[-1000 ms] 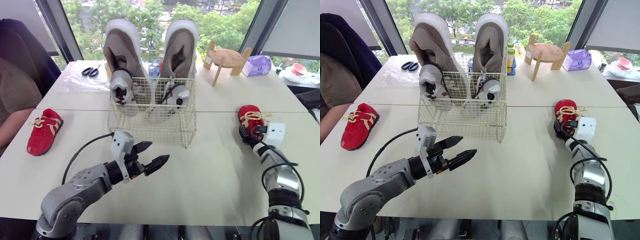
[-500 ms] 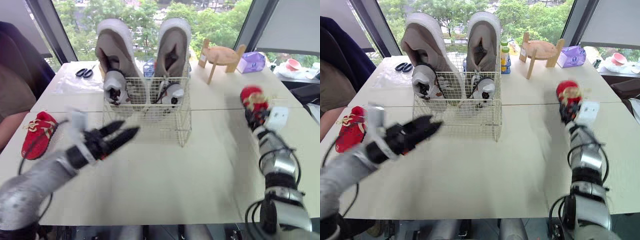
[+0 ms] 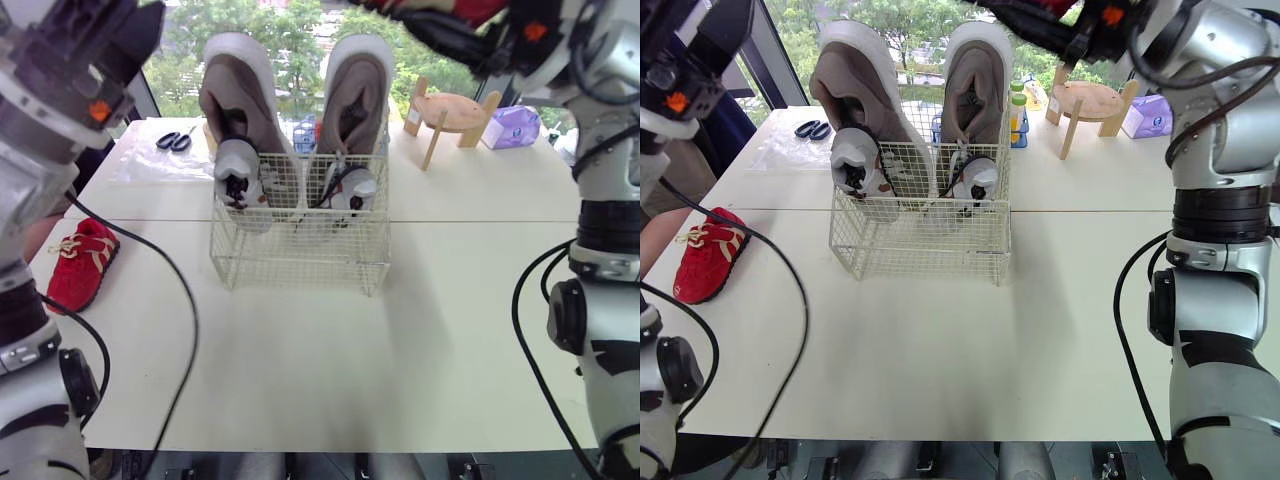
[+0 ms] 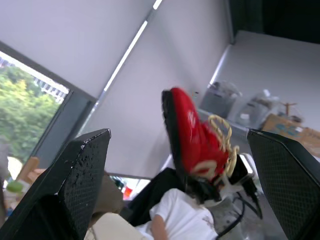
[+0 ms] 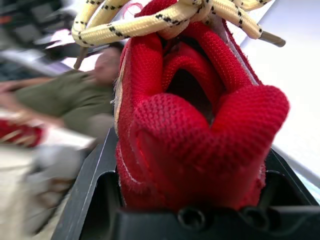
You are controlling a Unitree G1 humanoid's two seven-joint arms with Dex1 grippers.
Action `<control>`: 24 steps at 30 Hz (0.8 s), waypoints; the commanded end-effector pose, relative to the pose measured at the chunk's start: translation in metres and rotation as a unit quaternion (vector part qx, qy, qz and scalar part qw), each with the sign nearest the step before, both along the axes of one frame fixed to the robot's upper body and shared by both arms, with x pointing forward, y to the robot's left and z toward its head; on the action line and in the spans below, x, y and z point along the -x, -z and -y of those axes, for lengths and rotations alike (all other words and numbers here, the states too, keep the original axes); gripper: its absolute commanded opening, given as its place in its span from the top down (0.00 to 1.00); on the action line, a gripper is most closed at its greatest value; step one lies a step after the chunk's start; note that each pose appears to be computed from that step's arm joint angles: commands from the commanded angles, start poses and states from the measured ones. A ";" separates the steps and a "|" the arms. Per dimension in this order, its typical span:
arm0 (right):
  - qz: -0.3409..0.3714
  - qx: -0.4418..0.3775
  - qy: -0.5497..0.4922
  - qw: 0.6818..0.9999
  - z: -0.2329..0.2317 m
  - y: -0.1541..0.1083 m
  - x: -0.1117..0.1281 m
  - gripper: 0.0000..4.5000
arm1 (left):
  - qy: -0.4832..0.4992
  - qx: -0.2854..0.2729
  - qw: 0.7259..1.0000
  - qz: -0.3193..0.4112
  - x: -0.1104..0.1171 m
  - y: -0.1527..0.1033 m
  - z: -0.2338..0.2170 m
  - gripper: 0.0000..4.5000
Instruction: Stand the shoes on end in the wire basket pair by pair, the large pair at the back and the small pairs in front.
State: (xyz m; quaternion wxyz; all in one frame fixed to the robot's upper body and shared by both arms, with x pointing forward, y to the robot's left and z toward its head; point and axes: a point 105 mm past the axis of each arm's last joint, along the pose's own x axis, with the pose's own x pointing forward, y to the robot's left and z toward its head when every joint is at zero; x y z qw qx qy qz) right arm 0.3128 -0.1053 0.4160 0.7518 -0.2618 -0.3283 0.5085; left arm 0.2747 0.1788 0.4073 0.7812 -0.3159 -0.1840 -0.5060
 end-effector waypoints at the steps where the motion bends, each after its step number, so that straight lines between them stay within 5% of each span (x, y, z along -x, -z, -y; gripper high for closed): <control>1: 0.057 0.033 -0.038 0.997 -0.013 -0.009 0.024 0.53 | 0.017 -0.031 0.999 0.014 0.003 -0.007 0.004 0.00; 14: 0.087 0.078 -0.062 0.991 -0.038 0.009 0.027 0.53 | 0.130 -0.118 0.984 0.012 -0.006 -0.003 0.045 0.00; 17: 0.088 0.081 -0.059 0.991 -0.038 0.011 0.027 0.53 | 0.138 -0.117 0.983 0.007 -0.009 0.000 0.045 0.19; 24: 0.089 0.086 -0.056 0.991 -0.039 0.015 0.028 0.53 | 0.142 -0.110 0.984 0.011 -0.008 -0.002 0.043 0.94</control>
